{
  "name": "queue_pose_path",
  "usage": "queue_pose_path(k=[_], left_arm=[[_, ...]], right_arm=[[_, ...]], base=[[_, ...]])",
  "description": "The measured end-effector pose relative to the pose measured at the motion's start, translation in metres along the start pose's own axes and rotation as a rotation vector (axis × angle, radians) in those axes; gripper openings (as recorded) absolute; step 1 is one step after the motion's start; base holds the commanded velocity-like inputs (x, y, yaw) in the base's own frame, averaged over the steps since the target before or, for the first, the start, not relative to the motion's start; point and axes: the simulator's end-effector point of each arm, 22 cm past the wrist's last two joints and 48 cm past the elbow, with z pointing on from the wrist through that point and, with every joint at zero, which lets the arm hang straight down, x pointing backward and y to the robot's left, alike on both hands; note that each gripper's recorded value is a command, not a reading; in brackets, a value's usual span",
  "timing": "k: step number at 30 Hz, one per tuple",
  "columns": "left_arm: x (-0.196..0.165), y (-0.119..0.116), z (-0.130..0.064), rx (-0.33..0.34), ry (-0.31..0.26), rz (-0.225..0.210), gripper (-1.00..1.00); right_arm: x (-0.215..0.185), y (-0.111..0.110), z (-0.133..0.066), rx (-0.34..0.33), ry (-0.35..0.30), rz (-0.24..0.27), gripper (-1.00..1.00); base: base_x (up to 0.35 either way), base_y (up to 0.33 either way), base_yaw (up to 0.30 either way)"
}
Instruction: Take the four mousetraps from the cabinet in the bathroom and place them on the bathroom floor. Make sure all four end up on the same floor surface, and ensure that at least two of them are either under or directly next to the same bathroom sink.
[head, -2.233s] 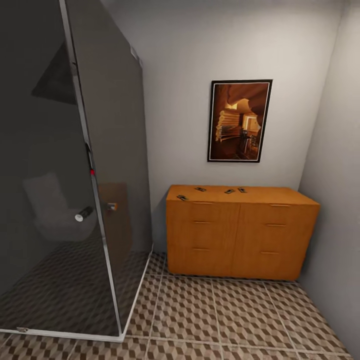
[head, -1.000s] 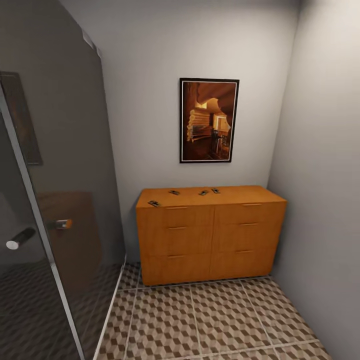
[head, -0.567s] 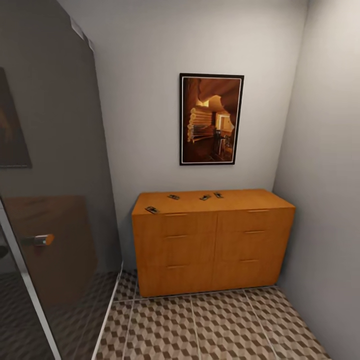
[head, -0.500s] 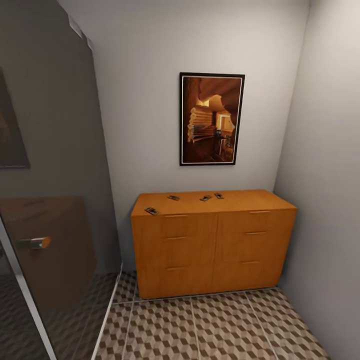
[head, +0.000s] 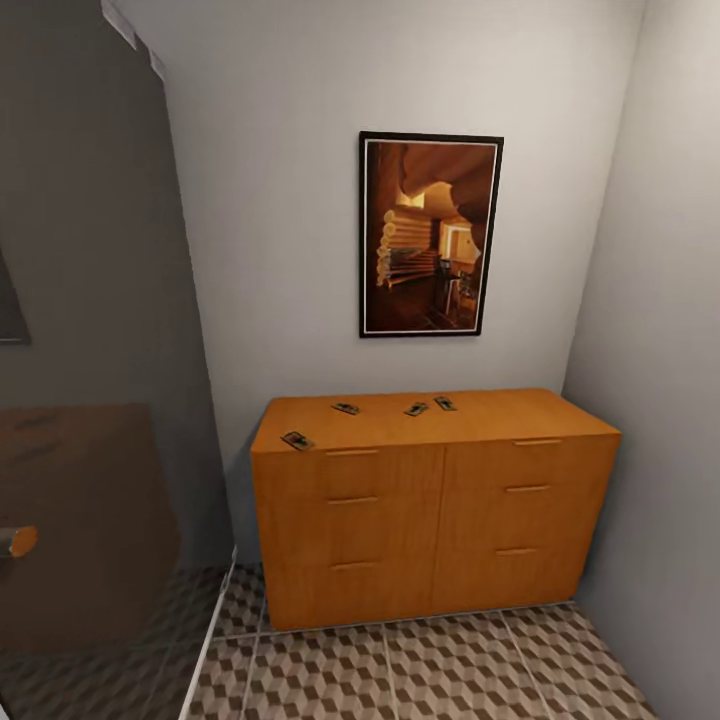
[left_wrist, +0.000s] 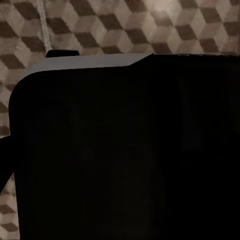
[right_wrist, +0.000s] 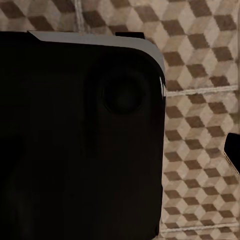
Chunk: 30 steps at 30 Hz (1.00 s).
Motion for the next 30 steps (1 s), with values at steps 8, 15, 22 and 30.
queue_pose_path(k=[8,15,22,30], left_arm=[[-0.0002,0.0,0.0,0.0,-0.001,0.0,1.0],[-0.0003,-0.0001,0.0,0.0,-0.001,0.0,1.0],[-0.0003,0.0001,0.0,0.0,-0.002,0.0,1.0],[-0.0003,-0.0003,0.0,0.0,-0.001,0.0,1.0]], right_arm=[[-0.0001,0.0,0.0,0.0,0.0,-0.002,1.0],[-0.0002,0.0,0.0,0.0,0.0,-0.002,1.0],[-0.0005,0.0,0.0,0.0,-0.001,-0.003,1.0],[-0.0007,0.0,0.0,0.0,-0.001,-0.003,1.0]], base=[[0.32,0.0,0.0],[0.32,0.0,0.0],[0.32,0.0,0.0],[0.301,0.0,0.0]])
